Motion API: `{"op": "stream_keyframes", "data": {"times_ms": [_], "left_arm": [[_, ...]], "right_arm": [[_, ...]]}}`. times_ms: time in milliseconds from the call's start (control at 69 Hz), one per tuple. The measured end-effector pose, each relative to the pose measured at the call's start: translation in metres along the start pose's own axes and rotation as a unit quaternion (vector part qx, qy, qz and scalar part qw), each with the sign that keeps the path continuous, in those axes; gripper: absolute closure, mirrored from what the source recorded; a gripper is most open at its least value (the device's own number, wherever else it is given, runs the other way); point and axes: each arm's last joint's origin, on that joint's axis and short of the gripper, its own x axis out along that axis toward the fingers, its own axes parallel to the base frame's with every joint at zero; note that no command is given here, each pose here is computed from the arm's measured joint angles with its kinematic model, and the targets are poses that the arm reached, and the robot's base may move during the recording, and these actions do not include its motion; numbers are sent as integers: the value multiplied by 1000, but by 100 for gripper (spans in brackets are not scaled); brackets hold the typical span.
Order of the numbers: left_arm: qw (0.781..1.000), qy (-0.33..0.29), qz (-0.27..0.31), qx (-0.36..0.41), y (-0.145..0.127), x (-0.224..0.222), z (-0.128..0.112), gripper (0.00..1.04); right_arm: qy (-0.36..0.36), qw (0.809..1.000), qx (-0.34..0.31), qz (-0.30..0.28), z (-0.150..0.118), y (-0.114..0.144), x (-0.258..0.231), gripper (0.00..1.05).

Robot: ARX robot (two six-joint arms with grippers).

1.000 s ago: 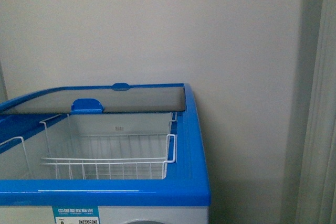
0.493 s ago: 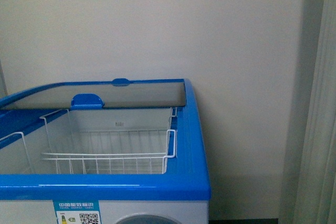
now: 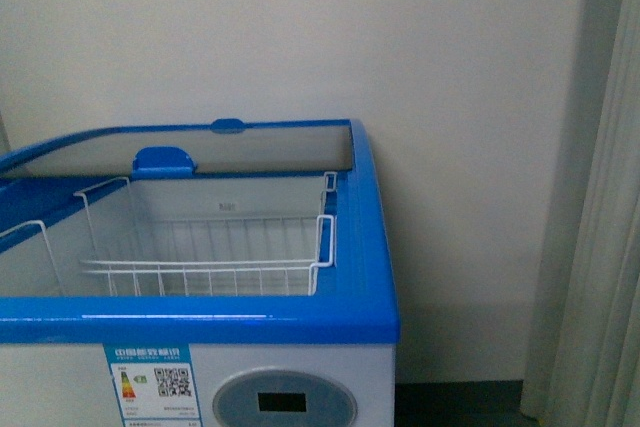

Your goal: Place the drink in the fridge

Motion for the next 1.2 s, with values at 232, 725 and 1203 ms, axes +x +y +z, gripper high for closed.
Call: {"op": "stream_keyframes", "data": {"times_ms": [232,725,1203], "left_arm": [[1000,0,0,0,0,0,0,8],[1000,0,0,0,0,0,0,8],[1000,0,0,0,0,0,0,8]], "right_arm": [[-10,998,-33,50,27,24,49,60],[-38,986,-123,108,100,84,151,60],[-115,947,-180,238,139,206,196,60]]}}
